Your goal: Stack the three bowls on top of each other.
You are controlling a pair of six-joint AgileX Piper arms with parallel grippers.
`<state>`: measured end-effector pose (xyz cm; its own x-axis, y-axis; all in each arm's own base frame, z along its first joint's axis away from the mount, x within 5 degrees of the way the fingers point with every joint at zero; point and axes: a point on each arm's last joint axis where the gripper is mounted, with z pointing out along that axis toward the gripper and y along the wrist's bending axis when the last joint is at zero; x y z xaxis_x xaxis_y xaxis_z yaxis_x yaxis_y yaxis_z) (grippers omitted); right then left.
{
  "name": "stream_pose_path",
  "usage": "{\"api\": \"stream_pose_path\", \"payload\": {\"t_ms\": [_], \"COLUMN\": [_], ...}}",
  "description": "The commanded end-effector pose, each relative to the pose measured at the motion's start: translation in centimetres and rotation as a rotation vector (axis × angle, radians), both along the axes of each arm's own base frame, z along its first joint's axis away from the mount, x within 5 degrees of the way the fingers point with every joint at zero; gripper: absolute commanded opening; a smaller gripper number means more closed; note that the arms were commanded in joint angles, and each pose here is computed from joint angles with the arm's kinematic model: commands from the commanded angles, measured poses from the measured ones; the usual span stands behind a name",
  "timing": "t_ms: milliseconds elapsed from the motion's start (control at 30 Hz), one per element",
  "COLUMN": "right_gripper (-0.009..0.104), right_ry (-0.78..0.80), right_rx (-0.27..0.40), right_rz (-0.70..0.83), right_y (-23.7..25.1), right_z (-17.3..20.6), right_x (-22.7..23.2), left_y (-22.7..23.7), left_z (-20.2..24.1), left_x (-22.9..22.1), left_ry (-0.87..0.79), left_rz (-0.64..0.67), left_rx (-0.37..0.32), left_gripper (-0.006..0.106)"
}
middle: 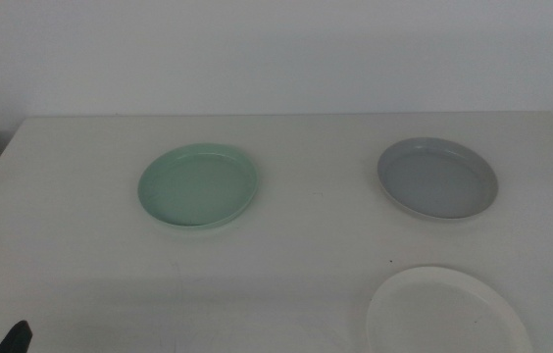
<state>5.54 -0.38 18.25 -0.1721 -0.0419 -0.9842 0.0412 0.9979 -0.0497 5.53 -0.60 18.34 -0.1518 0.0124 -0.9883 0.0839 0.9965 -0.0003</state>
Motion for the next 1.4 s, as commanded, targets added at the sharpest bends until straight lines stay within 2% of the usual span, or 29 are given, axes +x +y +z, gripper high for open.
{"api": "stream_pose_path", "payload": {"t_ms": [0,133,333,633,800,900,1000,1200,1367], "right_gripper": [0.052,0.052,0.052,0.052,0.052,0.052,0.052,0.052,0.052], "right_ry": [-0.117,-0.083,0.003,0.139,0.340,0.464,0.601,0.799,0.905], "right_rx": [0.001,0.025,0.023,0.031,0.196,0.255,0.286,0.289,0.297], "right_rz": [0.003,-0.006,-0.022,-0.032,-0.042,-0.027,-0.021,-0.039,-0.053], "right_y": [0.1,0.0,-0.1,-0.3,0.1,0.5,0.8,0.8,0.8], "right_z": [1.7,4.0,8.3,13.5,15.2,15.6,15.6,13.7,12.3], "right_x": [-0.2,-0.6,-0.6,2.8,4.9,6.1,6.9,8.5,10.0], "left_y": [0.1,0.1,0.1,0.1,0.1,0.1,0.1,0.1,0.1], "left_z": [0.8,0.8,0.8,0.8,0.8,0.8,0.8,0.8,0.8], "left_x": [0.0,0.0,0.0,0.0,0.0,0.0,0.0,0.0,0.0], "left_ry": [-0.079,-0.079,-0.079,-0.079,-0.079,-0.079,-0.079,-0.079,-0.079], "left_rz": [0.011,0.011,0.011,0.011,0.011,0.011,0.011,0.011,0.011], "left_rx": [-0.028,-0.028,-0.028,-0.028,-0.028,-0.028,-0.028,-0.028,-0.028], "left_gripper": [0.097,0.097,0.097,0.097,0.097,0.097,0.097,0.097,0.097]}}
